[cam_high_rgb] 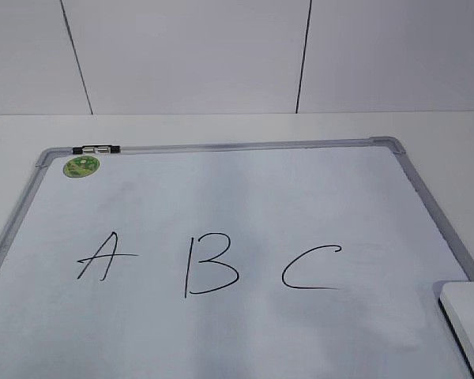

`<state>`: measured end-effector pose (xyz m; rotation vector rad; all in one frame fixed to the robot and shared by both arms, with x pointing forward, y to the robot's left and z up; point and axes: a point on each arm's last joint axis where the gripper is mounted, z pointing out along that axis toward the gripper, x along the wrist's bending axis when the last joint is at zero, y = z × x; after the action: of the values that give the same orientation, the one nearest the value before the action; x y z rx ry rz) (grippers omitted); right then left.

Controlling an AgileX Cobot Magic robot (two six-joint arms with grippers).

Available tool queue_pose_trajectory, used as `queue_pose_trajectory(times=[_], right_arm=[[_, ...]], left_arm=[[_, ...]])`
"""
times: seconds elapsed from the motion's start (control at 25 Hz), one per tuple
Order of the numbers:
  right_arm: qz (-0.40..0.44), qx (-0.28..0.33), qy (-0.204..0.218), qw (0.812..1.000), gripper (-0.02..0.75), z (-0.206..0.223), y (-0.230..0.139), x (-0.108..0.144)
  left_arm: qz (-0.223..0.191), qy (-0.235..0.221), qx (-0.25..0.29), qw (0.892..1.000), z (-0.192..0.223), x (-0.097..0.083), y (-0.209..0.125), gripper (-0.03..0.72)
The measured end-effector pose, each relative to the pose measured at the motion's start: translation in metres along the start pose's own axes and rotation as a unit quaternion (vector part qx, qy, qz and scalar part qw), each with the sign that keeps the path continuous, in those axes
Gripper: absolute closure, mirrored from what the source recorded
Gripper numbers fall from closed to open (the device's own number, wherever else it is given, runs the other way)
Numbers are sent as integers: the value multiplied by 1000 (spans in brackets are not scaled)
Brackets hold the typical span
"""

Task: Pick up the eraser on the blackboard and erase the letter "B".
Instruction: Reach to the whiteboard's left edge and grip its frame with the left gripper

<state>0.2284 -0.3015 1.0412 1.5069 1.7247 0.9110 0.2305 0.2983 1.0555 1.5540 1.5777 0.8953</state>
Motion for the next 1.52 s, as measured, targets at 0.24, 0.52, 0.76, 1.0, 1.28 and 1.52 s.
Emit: queue_pose_trajectory(times=[0.24, 0.52, 0.76, 1.0, 1.28, 1.52], right_arm=[[2, 0, 0, 1000, 151, 0, 0, 0], [8, 34, 6, 999, 151, 6, 7, 1], [25, 76, 14, 997, 151, 9, 26, 2], [48, 138, 16, 989, 151, 12, 45, 2], [78, 196, 30, 977, 151, 30, 60, 6], [96, 234, 43, 966, 151, 44, 73, 9]], left_arm=[[-1, -1, 0, 1000, 0, 0, 0, 449], [-1, -1, 0, 1000, 0, 0, 0, 449], [-2, -1, 30, 1000, 8, 0, 5, 449], [-4, -1, 91, 996, 24, 0, 21, 449], [-6, 1, 156, 988, 45, 0, 38, 449], [-16, -7, 236, 972, 75, -1, 58, 449]])
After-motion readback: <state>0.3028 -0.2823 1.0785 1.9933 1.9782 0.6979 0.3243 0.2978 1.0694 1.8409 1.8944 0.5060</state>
